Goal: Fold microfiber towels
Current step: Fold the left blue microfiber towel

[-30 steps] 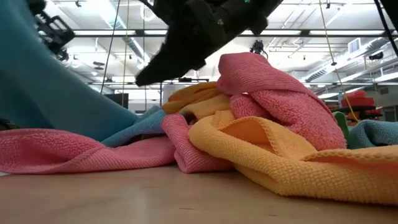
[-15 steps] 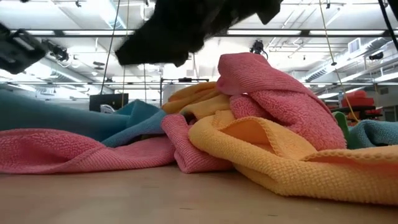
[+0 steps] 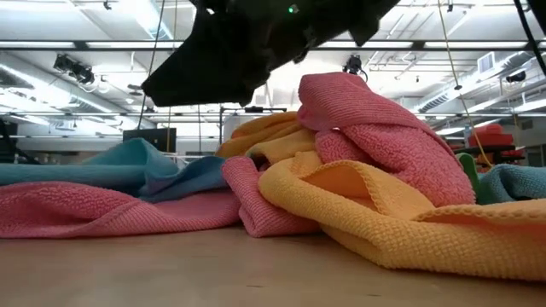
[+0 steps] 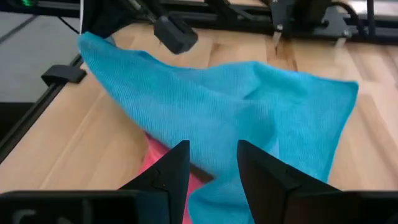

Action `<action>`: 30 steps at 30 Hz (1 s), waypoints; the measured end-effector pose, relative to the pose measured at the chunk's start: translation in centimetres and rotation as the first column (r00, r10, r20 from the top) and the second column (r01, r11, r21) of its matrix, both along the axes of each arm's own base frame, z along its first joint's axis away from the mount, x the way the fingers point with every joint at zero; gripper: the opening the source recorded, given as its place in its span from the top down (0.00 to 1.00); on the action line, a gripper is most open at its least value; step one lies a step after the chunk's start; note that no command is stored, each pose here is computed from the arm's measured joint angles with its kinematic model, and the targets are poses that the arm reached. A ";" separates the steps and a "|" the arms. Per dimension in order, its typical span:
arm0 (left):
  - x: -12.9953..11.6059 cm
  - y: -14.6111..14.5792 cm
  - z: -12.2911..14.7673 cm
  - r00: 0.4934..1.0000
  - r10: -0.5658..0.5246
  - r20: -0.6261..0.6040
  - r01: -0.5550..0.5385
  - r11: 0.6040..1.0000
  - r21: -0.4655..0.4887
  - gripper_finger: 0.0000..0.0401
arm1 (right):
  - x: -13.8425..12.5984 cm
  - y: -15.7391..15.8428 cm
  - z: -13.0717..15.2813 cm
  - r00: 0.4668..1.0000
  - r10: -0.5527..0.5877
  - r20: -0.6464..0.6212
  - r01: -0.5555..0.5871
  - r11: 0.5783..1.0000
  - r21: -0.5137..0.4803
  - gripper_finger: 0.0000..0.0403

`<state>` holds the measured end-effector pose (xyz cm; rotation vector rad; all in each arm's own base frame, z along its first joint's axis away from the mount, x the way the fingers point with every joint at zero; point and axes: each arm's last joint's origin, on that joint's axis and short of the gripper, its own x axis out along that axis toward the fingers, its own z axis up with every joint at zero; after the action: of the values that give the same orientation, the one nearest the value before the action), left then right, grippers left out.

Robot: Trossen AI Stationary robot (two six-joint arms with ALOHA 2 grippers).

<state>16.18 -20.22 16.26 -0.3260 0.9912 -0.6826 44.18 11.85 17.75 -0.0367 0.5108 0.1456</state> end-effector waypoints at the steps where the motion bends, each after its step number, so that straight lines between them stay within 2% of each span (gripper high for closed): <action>1: 0.0 -0.2 -0.2 1.000 0.003 -0.009 -0.003 1.000 -0.003 0.98 | 0.0 0.2 0.0 1.000 -0.006 0.008 0.006 1.000 -0.002 0.65; 4: 0.0 -0.3 -0.6 0.999 0.025 -0.025 -0.025 1.000 0.003 0.96 | -0.1 0.6 -0.1 1.000 -0.017 0.011 0.017 1.000 -0.021 0.65; 8: 0.2 -0.3 -0.5 0.995 0.101 -0.014 -0.101 0.995 -0.002 0.84 | -0.1 0.8 -0.5 1.000 -0.020 0.009 0.021 0.996 -0.081 0.64; 11: 0.3 -0.4 -0.1 0.993 0.118 -0.026 -0.119 0.992 -0.046 0.72 | -0.1 0.6 -0.6 1.000 -0.025 -0.008 0.025 0.995 -0.095 0.64; 14: 0.3 -0.7 1.0 0.996 0.091 -0.005 -0.091 0.988 -0.123 0.62 | -0.2 0.4 -0.5 1.000 -0.030 -0.008 0.029 0.995 -0.096 0.64; 18: 0.6 -0.6 2.7 0.990 0.115 0.081 -0.103 0.984 -0.145 0.56 | -0.2 0.2 -0.1 1.000 -0.030 0.000 0.029 0.994 -0.105 0.64; 20: 0.8 0.0 3.0 0.978 0.164 0.129 -0.152 0.983 -0.101 0.55 | -0.2 0.2 -0.2 1.000 -0.024 -0.006 0.023 0.993 -0.117 0.64; 22: 1.0 1.0 2.7 0.961 0.230 0.154 -0.232 0.973 -0.005 0.55 | -0.2 0.1 -0.1 1.000 -0.019 -0.005 0.018 0.992 -0.126 0.64; 25: 1.2 2.7 1.8 0.928 0.341 0.152 -0.364 0.918 0.156 0.57 | -0.5 0.0 0.5 1.000 -0.023 -0.014 0.021 0.988 -0.151 0.64; 27: 1.3 3.9 1.1 0.912 0.392 0.123 -0.411 0.874 0.259 0.59 | -0.9 -0.1 0.9 0.999 -0.034 -0.037 0.027 0.985 -0.170 0.64; 30: 1.8 5.5 0.6 0.891 0.445 0.091 -0.448 0.828 0.338 0.60 | -1.5 -0.2 1.8 0.998 -0.035 -0.059 0.025 0.984 -0.177 0.64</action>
<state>17.94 -14.74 16.81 -0.2264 0.9615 -0.0714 42.73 11.65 19.59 -0.1975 0.5846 0.0718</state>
